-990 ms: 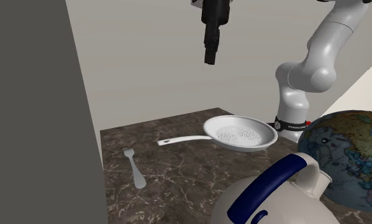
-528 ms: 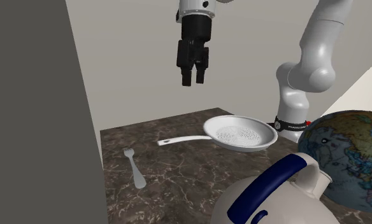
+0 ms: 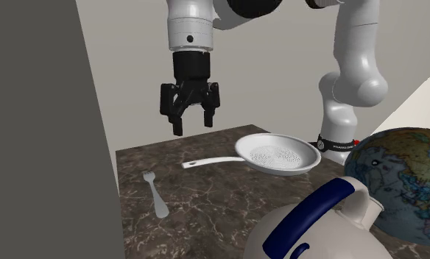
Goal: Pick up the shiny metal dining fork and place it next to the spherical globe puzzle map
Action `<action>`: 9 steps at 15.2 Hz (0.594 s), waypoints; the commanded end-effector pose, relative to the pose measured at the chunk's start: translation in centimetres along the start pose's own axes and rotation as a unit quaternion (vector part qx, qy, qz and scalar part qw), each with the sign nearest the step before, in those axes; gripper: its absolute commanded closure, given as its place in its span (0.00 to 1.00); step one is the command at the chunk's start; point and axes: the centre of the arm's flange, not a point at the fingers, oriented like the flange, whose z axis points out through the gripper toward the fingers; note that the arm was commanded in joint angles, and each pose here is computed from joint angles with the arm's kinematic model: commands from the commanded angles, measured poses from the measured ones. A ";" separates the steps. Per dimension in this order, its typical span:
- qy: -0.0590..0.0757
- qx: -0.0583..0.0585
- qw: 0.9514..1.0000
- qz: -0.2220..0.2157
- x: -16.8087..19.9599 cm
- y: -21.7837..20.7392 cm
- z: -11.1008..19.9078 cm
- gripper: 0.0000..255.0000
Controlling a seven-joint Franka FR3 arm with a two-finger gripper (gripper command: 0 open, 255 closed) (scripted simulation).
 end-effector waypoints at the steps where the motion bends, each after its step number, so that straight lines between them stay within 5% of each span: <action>1: -0.006 -0.003 0.999 0.034 1.2 -1.8 1.7 0.00; 9: -0.027 -0.012 0.987 0.160 6.2 -8.5 8.8 0.00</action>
